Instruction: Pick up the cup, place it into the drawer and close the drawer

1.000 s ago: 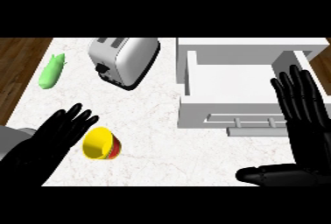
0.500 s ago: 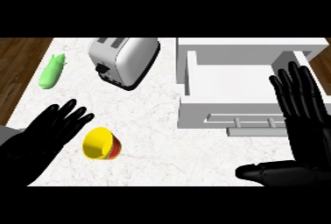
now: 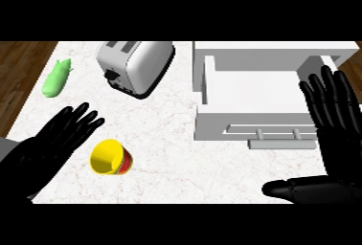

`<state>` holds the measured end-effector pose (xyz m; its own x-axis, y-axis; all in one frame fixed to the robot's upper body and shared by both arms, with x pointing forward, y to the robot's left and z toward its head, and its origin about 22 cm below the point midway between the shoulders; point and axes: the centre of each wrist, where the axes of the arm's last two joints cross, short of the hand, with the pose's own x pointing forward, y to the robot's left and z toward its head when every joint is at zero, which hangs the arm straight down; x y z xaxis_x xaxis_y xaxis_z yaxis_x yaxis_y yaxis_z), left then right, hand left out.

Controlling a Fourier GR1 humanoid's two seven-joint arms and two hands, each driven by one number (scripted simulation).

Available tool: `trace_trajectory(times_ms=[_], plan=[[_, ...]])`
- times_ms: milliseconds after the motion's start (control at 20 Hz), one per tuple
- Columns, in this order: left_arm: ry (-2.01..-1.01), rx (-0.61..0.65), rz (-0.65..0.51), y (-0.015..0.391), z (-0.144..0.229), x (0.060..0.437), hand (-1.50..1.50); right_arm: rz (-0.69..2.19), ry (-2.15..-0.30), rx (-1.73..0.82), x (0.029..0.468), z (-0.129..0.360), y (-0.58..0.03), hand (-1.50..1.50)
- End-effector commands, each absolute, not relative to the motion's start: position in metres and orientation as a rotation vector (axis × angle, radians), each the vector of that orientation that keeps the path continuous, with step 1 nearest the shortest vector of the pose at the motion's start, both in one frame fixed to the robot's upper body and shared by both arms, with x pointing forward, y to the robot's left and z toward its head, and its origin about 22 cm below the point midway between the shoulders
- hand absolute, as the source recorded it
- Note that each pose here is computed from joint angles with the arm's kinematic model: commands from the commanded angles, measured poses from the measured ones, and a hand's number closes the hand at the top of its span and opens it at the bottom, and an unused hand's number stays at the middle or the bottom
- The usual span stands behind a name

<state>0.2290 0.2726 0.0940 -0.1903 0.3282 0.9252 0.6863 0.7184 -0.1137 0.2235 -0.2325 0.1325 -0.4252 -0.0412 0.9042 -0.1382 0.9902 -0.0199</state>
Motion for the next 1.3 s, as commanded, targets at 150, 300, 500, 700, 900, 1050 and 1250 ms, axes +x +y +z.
trace_trajectory(times_ms=[150, 300, 500, 700, 900, 1050, 1250], plan=[[-1.740, -0.753, -0.389, 0.289, 0.067, 0.226, -1.50, 0.097, -2.025, 0.144, 0.224, 0.128, -0.238, -1.50], [-1.730, -0.696, -0.380, 0.286, 0.068, 0.230, -1.50, 0.097, -2.023, 0.134, 0.216, 0.133, -0.238, -1.50], [-1.702, -0.677, -0.397, 0.286, 0.037, 0.219, -1.50, 0.114, -2.021, 0.110, 0.218, 0.132, -0.248, -1.50], [-1.689, -0.630, -0.377, 0.296, 0.009, 0.226, -1.50, 0.108, -2.009, 0.117, 0.229, 0.130, -0.242, -1.50], [-1.694, -0.590, -0.379, 0.327, 0.010, 0.238, -1.50, 0.117, -2.017, 0.131, 0.215, 0.147, -0.256, -1.50], [-1.678, -0.606, -0.380, 0.325, -0.024, 0.237, -1.50, 0.155, -1.991, 0.138, 0.230, 0.131, -0.235, -1.50], [-1.679, -0.574, -0.386, 0.323, -0.022, 0.251, -1.50, 0.114, -2.034, 0.150, 0.210, 0.150, -0.230, -1.50]])
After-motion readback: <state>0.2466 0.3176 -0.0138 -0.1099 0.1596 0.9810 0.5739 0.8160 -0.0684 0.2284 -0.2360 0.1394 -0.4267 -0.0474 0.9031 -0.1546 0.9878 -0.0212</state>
